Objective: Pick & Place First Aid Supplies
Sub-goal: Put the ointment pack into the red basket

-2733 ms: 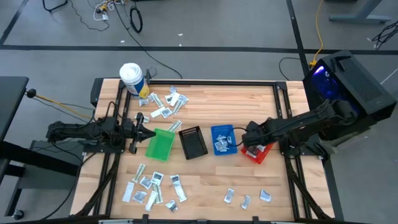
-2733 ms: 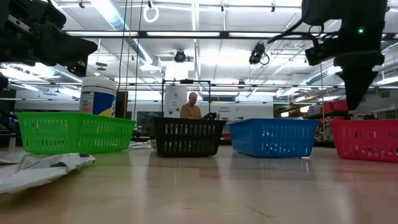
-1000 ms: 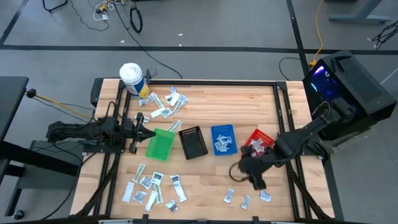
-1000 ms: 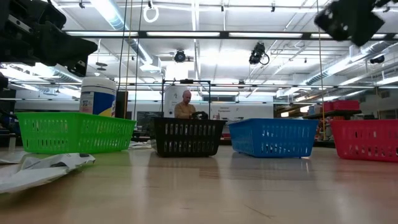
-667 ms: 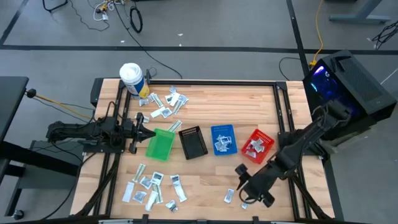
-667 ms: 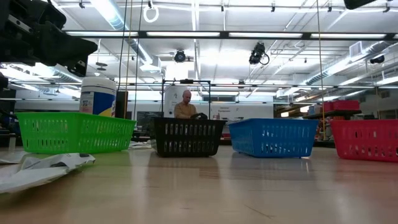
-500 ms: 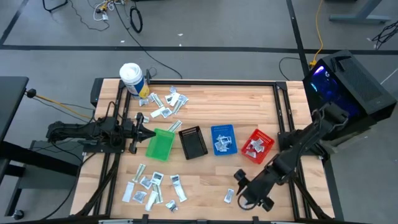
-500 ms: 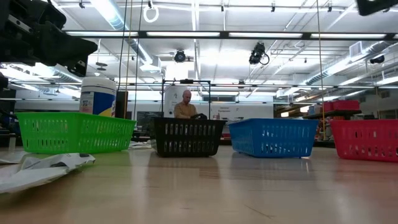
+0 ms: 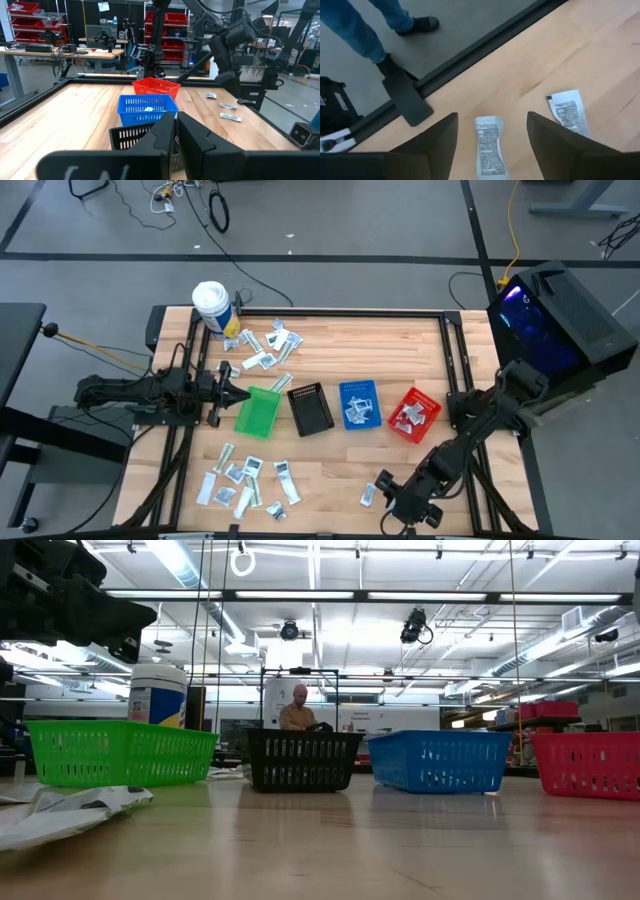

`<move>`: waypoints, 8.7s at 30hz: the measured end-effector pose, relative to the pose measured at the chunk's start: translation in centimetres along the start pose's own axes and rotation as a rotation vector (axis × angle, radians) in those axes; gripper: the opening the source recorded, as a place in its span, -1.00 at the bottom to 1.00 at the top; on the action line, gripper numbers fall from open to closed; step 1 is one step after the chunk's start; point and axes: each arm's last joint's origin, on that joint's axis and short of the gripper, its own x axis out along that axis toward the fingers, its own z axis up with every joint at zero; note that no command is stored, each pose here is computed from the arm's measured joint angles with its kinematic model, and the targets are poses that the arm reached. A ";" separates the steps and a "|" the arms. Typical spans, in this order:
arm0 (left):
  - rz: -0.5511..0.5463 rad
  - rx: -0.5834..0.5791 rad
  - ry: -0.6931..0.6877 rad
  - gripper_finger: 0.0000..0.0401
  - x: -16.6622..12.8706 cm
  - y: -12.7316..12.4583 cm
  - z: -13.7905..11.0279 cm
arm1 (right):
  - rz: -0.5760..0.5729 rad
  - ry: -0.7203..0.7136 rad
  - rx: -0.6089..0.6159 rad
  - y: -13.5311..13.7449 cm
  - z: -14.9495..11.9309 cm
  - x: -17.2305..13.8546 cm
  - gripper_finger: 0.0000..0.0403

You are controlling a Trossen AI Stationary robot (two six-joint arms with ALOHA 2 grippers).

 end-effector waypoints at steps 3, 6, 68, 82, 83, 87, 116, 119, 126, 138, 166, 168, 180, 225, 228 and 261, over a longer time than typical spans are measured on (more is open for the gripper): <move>0.000 0.000 0.000 -0.84 0.0 0.0 0.0 | 0.000 0.011 -0.014 -0.1 -0.2 0.6 0.18; 0.000 0.000 0.000 -0.84 0.0 0.0 0.0 | 0.001 0.018 -0.020 0.1 -0.2 0.9 0.18; 0.000 0.000 0.000 -0.84 0.0 0.0 0.0 | -0.070 0.080 -0.021 1.0 -4.5 2.3 -0.49; 0.000 0.000 0.000 -0.84 0.0 0.0 0.0 | -0.144 -0.056 -0.012 0.5 -2.8 -0.9 -0.47; 0.000 0.000 0.000 -0.84 0.0 0.0 0.0 | -0.152 -0.066 -0.004 0.2 -2.7 -1.2 -0.47; 0.000 0.000 0.000 -0.84 0.0 0.0 0.0 | -0.178 -0.106 0.057 -0.9 -2.5 -2.5 -0.47; 0.000 0.000 -0.001 -0.84 0.0 0.0 0.0 | -0.315 0.157 0.786 -4.4 -8.8 -12.5 -0.47; 0.000 0.000 -0.001 -0.84 0.0 0.0 0.0 | -0.332 0.202 0.838 -4.7 -9.6 -13.0 -0.47; 0.000 0.000 0.000 -0.84 0.0 0.0 0.0 | -0.375 0.260 0.957 -6.1 -11.2 -13.9 -0.47; 0.000 0.000 0.000 -0.84 0.0 0.0 0.0 | -0.371 0.335 1.120 -6.6 -13.2 -13.8 -0.47; 0.000 0.000 0.000 -0.84 0.0 0.0 0.0 | -0.452 0.412 1.095 -6.3 -14.7 -13.1 0.15; 0.000 0.000 0.000 -0.84 0.0 0.0 0.0 | -0.434 0.392 1.091 -6.3 -14.2 -13.3 0.19; 0.000 0.000 0.000 -0.84 0.0 0.0 0.0 | -0.394 0.098 0.929 -6.2 -8.0 -15.3 0.22; 0.000 0.000 0.001 -0.84 0.0 0.0 0.0 | -0.101 -0.174 -0.021 -6.7 -0.9 1.8 0.22; 0.000 0.000 0.000 -0.84 0.0 0.0 0.0 | -0.104 -0.181 0.006 -7.0 -1.1 2.9 0.22; 0.001 0.000 0.004 -0.84 0.0 0.0 0.0 | -0.076 -0.099 0.039 -6.6 -3.5 4.6 -0.16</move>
